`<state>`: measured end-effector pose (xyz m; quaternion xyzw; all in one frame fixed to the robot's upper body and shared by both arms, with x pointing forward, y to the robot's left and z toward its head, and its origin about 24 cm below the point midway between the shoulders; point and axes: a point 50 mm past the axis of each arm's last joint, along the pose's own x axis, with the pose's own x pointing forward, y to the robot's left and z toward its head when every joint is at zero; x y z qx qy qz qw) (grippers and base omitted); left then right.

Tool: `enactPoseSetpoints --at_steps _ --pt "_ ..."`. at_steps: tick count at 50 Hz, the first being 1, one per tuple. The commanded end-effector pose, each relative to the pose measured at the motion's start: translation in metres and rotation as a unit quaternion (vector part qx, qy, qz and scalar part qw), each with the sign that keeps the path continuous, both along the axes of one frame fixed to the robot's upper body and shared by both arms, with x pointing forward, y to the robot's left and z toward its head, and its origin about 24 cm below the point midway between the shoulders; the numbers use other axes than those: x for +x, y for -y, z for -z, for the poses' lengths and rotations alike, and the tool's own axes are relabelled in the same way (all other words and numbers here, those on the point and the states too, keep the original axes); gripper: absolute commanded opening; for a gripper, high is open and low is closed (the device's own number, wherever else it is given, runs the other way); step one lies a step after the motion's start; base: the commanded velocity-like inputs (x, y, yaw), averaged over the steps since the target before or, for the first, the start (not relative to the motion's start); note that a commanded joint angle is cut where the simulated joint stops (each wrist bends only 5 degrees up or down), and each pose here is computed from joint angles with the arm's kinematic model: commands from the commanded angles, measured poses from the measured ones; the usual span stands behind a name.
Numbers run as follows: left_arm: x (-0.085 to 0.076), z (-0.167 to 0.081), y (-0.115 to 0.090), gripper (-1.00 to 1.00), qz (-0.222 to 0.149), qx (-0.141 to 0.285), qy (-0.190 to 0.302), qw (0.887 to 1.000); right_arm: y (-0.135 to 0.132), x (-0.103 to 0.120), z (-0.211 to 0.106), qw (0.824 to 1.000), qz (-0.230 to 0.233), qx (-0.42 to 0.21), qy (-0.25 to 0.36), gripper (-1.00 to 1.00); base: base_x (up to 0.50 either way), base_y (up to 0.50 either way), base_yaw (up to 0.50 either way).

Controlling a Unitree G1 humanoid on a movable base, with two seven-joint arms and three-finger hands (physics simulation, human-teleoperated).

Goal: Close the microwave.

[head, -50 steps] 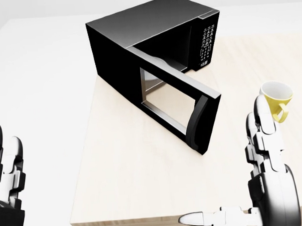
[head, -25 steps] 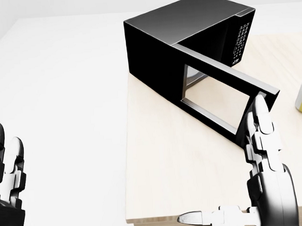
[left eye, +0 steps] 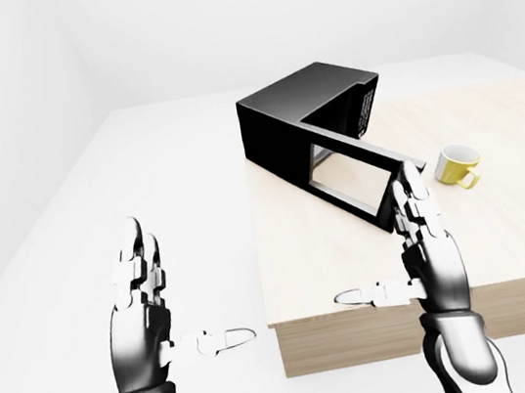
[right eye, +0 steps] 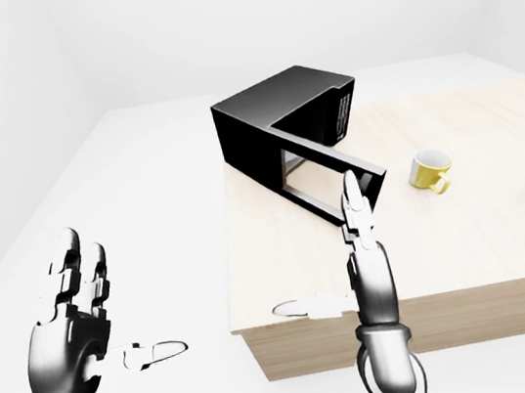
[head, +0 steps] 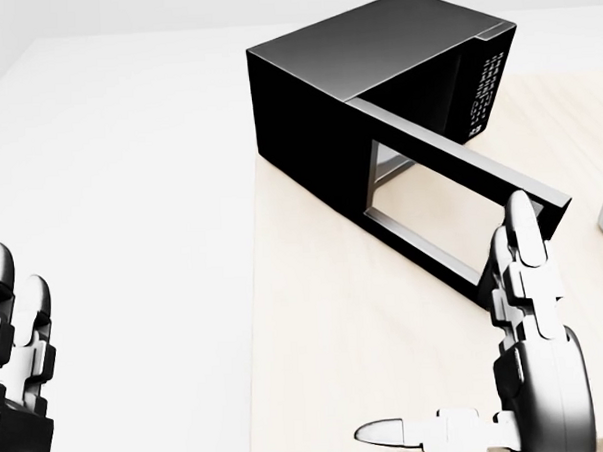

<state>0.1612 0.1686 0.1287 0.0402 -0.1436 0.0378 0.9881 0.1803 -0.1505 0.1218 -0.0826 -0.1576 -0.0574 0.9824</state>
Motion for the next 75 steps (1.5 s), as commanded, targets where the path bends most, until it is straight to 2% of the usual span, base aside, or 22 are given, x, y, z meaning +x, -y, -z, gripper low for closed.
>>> enactPoseSetpoints --at_steps 1,22,52,75 --pt "0.000 0.000 0.000 1.00 0.000 0.001 0.001 1.000 -0.001 -0.001 -0.002 1.000 -0.008 0.004 0.000 1.00 0.50 0.00 0.00" --pt "0.000 0.000 0.000 1.00 -0.003 0.001 0.005 1.000 0.001 0.000 -0.002 1.000 0.002 0.004 0.009 1.00 0.50 0.00 0.00" --pt "0.001 0.002 0.001 1.00 -0.001 -0.001 0.003 1.000 -0.002 0.000 0.001 1.000 0.000 -0.001 0.006 1.00 0.00 0.00 0.00" --pt "0.001 0.001 0.000 1.00 -0.001 -0.002 0.003 1.000 -0.001 0.033 0.036 0.999 0.020 -0.005 -0.036 1.00 0.00 0.00 0.00"
